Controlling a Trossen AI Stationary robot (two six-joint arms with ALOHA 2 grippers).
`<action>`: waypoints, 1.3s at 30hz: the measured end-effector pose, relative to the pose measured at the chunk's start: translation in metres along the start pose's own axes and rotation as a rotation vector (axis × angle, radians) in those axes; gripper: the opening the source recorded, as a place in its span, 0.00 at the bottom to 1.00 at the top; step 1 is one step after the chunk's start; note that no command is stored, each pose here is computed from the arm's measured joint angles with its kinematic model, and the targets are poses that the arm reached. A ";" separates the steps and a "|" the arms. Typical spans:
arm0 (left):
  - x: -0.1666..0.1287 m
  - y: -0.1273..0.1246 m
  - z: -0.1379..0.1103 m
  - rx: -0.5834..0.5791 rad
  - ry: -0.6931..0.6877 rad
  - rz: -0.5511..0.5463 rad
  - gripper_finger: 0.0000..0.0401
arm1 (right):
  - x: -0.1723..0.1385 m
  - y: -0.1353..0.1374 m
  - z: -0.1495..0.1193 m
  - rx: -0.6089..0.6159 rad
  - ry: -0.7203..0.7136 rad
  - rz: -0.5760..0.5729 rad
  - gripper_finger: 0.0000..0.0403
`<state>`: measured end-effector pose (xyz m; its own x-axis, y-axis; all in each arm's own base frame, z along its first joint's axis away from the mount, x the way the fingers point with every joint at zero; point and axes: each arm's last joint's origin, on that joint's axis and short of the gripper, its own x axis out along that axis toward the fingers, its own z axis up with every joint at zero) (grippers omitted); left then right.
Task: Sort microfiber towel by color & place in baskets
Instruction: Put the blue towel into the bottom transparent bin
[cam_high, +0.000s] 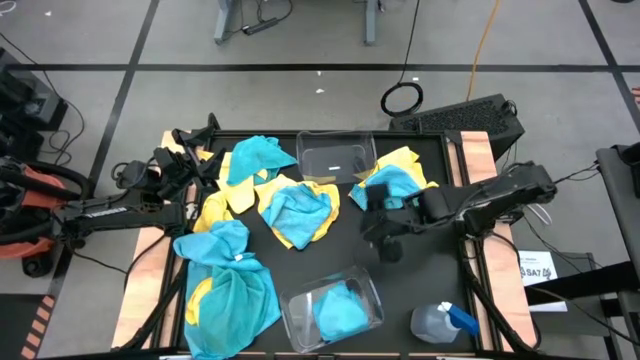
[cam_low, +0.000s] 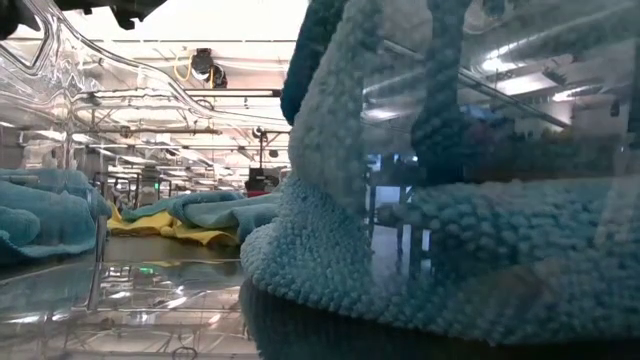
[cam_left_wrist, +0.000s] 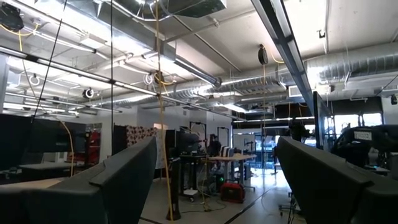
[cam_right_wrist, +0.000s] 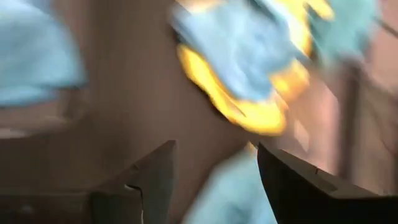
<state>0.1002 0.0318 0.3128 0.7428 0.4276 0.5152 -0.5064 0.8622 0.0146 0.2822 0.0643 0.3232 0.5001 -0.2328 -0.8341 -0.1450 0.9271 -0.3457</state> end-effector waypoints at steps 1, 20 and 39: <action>0.000 0.000 0.000 0.000 0.000 0.000 0.84 | 0.002 -0.005 -0.006 0.030 0.039 -0.043 0.54; 0.000 0.000 0.000 0.000 0.000 0.000 0.84 | 0.105 -0.056 -0.158 0.426 0.386 -0.117 0.53; 0.000 0.000 0.000 0.000 0.000 0.000 0.84 | 0.129 -0.055 -0.182 0.482 0.364 -0.029 0.03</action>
<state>0.1002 0.0318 0.3128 0.7429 0.4273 0.5153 -0.5061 0.8624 0.0145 0.1989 -0.0700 0.1566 0.1614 -0.2664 -0.9503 0.3100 0.9278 -0.2075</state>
